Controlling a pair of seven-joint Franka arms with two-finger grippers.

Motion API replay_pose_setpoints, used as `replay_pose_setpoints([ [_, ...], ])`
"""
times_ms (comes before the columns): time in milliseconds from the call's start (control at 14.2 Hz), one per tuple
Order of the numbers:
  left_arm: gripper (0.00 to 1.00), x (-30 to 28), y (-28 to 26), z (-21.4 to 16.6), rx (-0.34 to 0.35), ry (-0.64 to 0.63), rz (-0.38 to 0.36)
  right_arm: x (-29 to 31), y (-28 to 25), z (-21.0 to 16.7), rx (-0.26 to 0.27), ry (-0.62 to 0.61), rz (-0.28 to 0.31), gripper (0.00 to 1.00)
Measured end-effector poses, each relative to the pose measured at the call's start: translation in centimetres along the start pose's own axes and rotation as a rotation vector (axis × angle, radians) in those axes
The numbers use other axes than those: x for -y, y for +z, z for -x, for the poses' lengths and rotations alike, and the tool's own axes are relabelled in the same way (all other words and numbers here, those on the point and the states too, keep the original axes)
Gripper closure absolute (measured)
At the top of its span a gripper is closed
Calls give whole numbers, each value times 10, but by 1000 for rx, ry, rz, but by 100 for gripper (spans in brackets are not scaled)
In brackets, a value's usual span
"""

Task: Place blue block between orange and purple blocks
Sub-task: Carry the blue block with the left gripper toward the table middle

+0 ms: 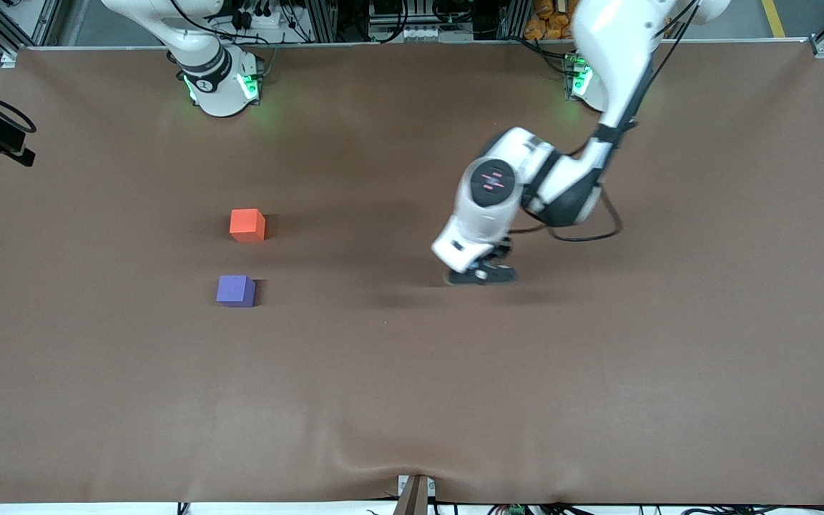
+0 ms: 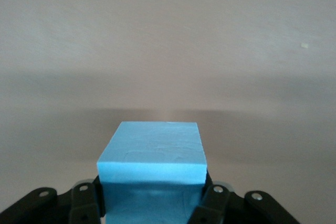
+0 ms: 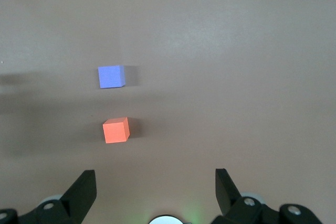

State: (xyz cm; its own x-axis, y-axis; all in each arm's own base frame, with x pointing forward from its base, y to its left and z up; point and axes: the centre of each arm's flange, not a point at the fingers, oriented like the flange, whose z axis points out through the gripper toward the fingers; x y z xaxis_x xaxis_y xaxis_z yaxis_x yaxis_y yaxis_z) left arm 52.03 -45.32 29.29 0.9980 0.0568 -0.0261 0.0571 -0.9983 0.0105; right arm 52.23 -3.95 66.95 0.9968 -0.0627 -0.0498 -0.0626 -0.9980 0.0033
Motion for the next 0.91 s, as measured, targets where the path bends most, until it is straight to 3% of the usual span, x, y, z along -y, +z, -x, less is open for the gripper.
replay_pose_setpoints([
  [211, 38, -68, 28, 31, -3, -53, 19, 0, 0, 0, 0, 0, 0, 0],
  [563, 37, -130, 70, 81, -18, 15, 47, 0, 0, 0, 1, 0, -1, 0],
  [703, 25, -132, 75, 83, -22, 19, 48, 0, 0, 0, 1, 0, -1, 0],
  [844, 2, -134, 62, 74, -41, 12, 67, 0, 0, 0, 1, 0, -1, 0],
  [914, 0, -136, 48, 71, -56, 10, 85, 0, 0, 0, 1, -1, -1, 0],
])
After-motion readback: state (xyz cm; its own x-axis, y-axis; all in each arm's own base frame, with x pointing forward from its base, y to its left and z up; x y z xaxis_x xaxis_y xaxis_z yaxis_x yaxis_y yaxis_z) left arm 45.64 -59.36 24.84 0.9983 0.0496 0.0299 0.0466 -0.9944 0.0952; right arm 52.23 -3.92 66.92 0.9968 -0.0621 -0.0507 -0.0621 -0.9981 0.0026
